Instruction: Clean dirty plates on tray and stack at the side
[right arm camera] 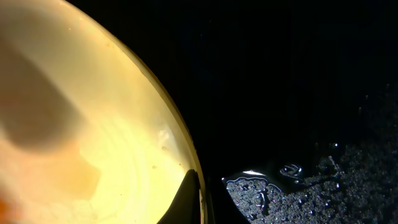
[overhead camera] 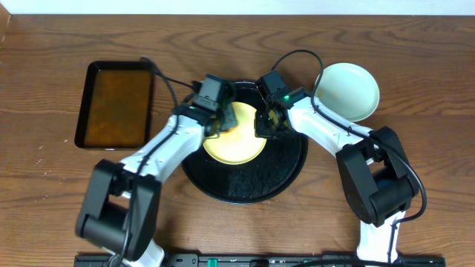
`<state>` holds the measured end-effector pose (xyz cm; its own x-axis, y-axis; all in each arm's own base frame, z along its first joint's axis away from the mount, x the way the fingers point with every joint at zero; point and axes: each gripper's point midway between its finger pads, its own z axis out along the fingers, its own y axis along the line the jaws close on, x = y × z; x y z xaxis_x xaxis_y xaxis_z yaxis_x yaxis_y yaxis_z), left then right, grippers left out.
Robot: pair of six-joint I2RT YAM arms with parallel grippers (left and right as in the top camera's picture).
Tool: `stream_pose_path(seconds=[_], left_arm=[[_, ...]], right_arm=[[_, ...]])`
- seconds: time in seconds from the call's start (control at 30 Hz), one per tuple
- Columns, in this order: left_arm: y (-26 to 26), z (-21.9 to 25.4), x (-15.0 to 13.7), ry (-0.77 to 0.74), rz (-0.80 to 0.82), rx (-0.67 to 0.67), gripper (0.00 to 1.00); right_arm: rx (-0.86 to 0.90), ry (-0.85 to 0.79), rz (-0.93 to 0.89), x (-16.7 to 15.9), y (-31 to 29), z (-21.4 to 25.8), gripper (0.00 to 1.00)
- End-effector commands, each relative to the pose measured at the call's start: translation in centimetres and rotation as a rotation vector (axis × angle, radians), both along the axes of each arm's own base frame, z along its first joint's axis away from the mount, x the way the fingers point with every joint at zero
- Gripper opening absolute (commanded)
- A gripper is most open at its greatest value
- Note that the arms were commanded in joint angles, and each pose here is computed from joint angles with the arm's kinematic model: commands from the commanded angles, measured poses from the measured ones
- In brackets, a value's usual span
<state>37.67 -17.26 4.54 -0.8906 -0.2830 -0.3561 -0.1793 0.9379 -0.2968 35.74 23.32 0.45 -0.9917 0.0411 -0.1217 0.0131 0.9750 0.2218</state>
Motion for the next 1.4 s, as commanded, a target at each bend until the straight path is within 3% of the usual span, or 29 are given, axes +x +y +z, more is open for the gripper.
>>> stream_pose_path(seconds=[0.0, 0.23, 0.53, 0.73, 1.03, 1.37], left_arm=[[-2.5, -2.6, -1.1, 0.079, -0.032, -0.044, 0.08], [0.5, -5.2, -0.6, 0.104, 0.016, 0.068, 0.08], [11.8, -4.8, -0.3, 0.13, 0.117, 0.405, 0.08], [13.7, -1.0, -0.1, 0.08, 0.156, 0.398, 0.07], [14.0, 8.1, 0.3, -0.143, 0.212, 0.322, 0.08], [18.1, 7.6, -1.7, -0.049, 0.345, 0.316, 0.08]], right_arm=[[-0.116, 0.012, -0.038, -0.2, -2.6, -2.0, 0.01], [-0.118, 0.016, -0.038, -0.3, -2.6, -2.1, 0.01], [-0.119, 0.018, -0.038, -0.4, -2.7, -2.1, 0.01], [-0.119, 0.018, -0.038, -0.4, -2.7, -2.1, 0.01], [-0.111, 0.012, -0.016, -0.4, -2.5, -1.8, 0.01], [-0.126, -0.142, 0.102, 1.8, -2.2, 5.3, 0.01]])
